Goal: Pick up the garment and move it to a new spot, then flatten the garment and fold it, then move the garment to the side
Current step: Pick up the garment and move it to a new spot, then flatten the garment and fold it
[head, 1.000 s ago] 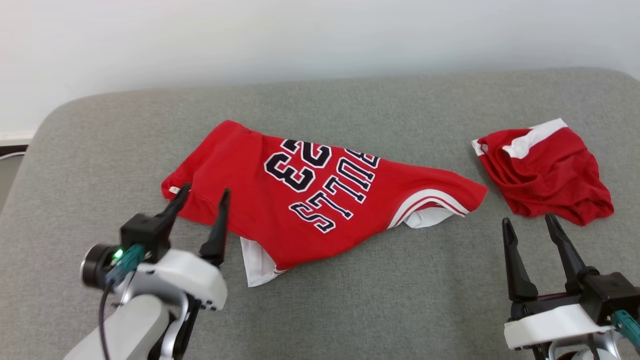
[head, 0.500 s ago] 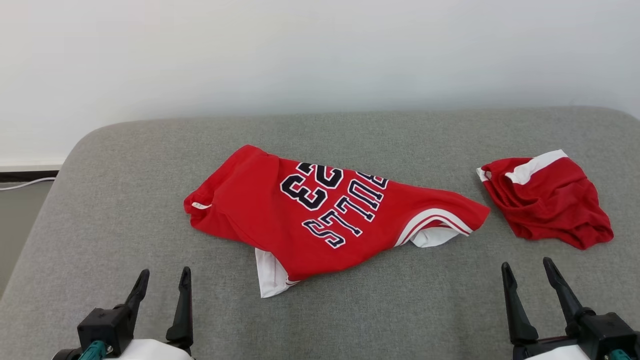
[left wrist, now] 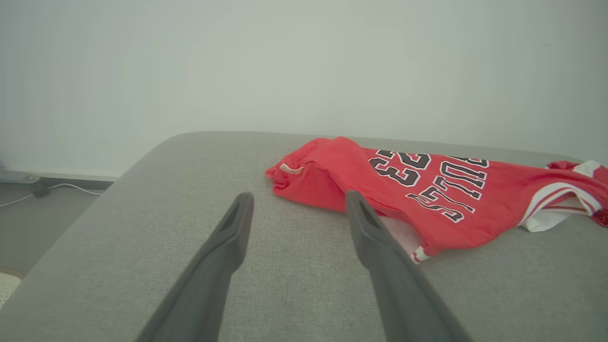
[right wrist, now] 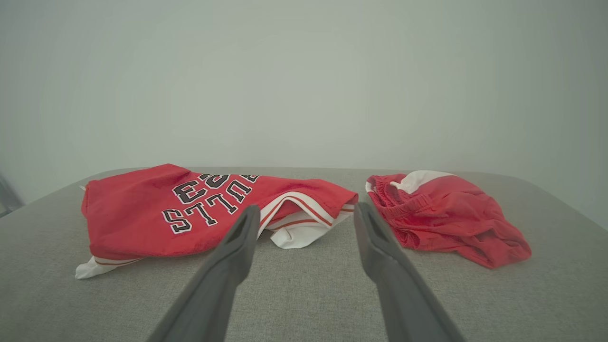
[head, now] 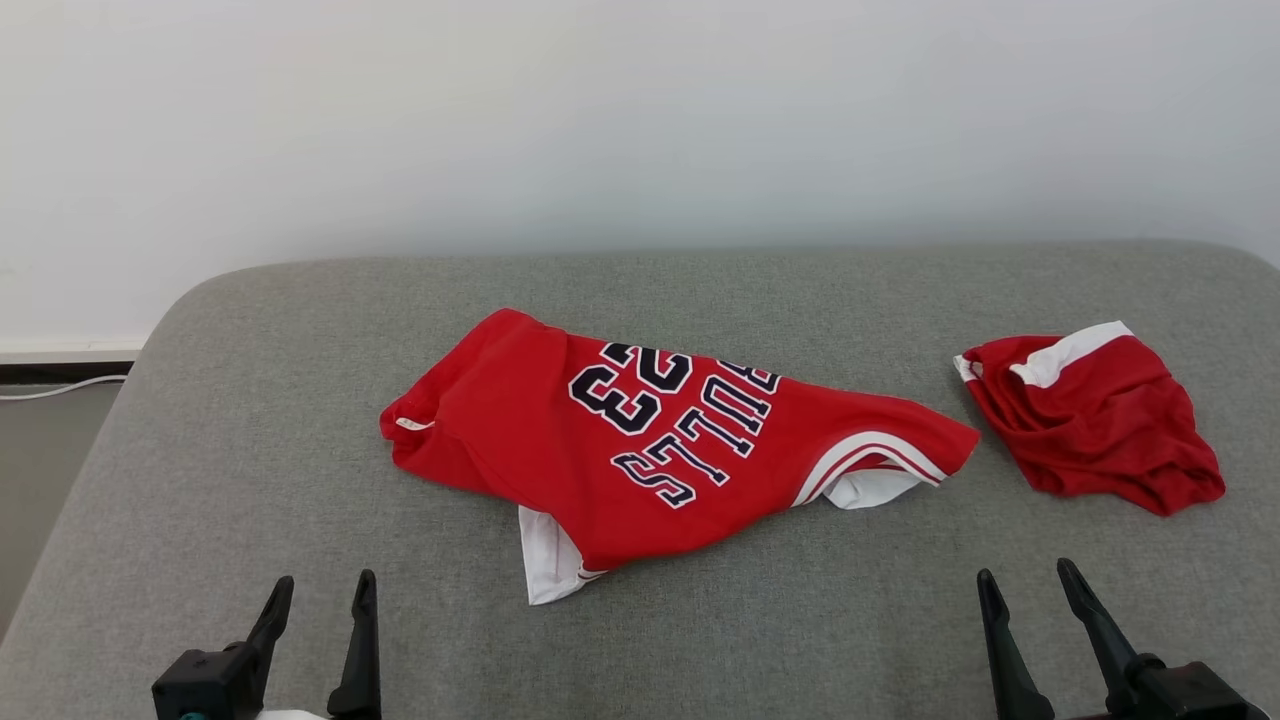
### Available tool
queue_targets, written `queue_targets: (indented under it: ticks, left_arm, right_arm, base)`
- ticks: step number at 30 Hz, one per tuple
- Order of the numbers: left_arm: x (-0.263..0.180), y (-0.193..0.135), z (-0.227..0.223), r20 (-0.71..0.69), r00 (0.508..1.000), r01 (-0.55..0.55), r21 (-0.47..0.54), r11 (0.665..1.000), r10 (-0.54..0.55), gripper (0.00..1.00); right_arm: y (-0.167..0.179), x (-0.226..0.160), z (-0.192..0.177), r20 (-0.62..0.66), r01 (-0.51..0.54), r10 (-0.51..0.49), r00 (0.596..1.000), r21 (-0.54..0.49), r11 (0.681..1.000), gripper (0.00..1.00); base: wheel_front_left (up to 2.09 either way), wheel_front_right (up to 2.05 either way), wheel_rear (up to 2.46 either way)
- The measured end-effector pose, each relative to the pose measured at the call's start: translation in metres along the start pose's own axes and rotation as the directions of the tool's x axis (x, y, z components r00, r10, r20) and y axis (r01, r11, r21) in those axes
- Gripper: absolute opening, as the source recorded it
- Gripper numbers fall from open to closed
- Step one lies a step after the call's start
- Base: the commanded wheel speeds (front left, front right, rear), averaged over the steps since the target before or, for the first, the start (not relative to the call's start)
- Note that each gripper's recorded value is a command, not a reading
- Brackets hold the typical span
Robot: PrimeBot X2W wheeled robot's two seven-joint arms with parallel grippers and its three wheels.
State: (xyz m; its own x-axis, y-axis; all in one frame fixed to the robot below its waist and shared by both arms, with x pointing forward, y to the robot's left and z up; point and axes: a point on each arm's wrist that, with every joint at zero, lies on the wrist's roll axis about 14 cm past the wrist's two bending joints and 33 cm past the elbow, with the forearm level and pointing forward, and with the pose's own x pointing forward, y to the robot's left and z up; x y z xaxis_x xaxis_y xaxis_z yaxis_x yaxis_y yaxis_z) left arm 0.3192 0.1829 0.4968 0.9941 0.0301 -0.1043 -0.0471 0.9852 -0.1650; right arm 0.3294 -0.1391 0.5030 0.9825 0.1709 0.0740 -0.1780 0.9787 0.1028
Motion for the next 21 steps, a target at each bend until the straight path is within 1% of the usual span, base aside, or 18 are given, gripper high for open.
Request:
queue_targets:
  ticks: [21]
  left_arm:
    - [0.0011, -0.0015, -0.0012, -0.005, 1.000, -0.003, -0.014, 1.000, 0.003, 1.00]
  right_arm:
    - [0.0037, 0.0022, -0.0038, -0.012, -0.011, 0.012, 1.000, 0.007, 1.000, 1.00]
  base:
    - [0.00, 0.00, 0.00]
